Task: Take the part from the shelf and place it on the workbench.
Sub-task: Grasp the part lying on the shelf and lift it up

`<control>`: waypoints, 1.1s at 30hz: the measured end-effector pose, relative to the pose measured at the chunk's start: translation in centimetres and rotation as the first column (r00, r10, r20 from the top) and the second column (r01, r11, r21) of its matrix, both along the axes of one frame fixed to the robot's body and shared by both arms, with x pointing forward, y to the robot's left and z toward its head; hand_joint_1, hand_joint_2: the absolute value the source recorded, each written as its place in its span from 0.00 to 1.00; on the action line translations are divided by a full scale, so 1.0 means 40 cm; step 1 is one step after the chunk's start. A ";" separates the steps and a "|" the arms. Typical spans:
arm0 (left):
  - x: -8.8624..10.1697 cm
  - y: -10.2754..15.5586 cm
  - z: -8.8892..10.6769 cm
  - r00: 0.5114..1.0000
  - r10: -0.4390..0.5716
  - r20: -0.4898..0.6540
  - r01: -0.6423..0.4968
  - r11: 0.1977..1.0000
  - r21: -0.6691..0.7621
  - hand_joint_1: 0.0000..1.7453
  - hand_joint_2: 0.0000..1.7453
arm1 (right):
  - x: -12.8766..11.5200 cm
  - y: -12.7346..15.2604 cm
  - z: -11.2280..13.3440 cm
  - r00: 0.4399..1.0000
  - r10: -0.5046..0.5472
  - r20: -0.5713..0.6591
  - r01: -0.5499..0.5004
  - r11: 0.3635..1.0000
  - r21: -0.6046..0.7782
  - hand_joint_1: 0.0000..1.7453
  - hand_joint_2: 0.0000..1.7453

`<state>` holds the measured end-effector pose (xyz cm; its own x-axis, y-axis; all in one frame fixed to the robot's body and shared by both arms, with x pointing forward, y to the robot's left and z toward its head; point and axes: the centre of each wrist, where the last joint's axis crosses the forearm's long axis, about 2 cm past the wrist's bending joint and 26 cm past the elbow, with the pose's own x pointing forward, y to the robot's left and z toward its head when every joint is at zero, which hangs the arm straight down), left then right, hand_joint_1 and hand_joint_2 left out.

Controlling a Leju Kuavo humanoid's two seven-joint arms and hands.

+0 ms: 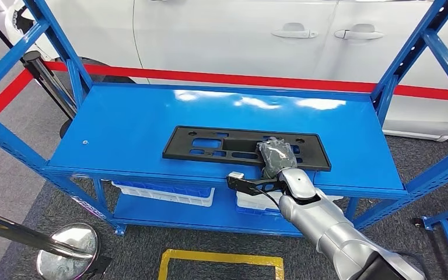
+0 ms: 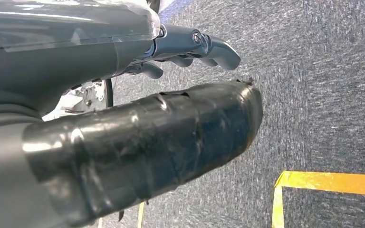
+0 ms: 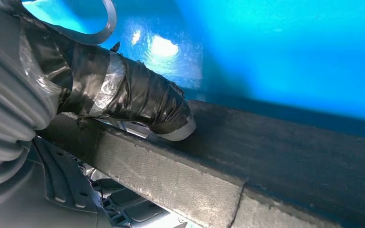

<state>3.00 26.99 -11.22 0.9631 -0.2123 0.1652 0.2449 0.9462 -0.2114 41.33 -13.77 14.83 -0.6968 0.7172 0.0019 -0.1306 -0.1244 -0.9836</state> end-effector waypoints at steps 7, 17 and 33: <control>-0.004 0.001 0.000 0.998 0.056 0.025 -0.056 0.998 -0.004 0.00 1.00 | -0.003 -0.002 -0.003 0.999 0.009 0.043 -0.012 0.998 0.064 1.00 1.00; -0.027 0.009 -0.003 0.993 0.115 0.041 -0.118 0.989 0.090 0.00 1.00 | 0.020 -0.055 0.074 0.992 0.034 0.121 -0.074 0.938 0.340 1.00 1.00; -0.023 0.004 -0.003 0.993 0.106 0.042 -0.111 0.985 0.133 0.00 1.00 | 0.023 -0.199 0.359 0.930 0.082 0.359 -0.274 0.806 0.525 1.00 1.00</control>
<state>2.07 27.17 -11.34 0.9758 -0.1293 0.1763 0.1440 0.9869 -0.0731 42.24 -21.75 29.19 -0.8447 0.5196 0.1283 0.1545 0.4663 -0.8710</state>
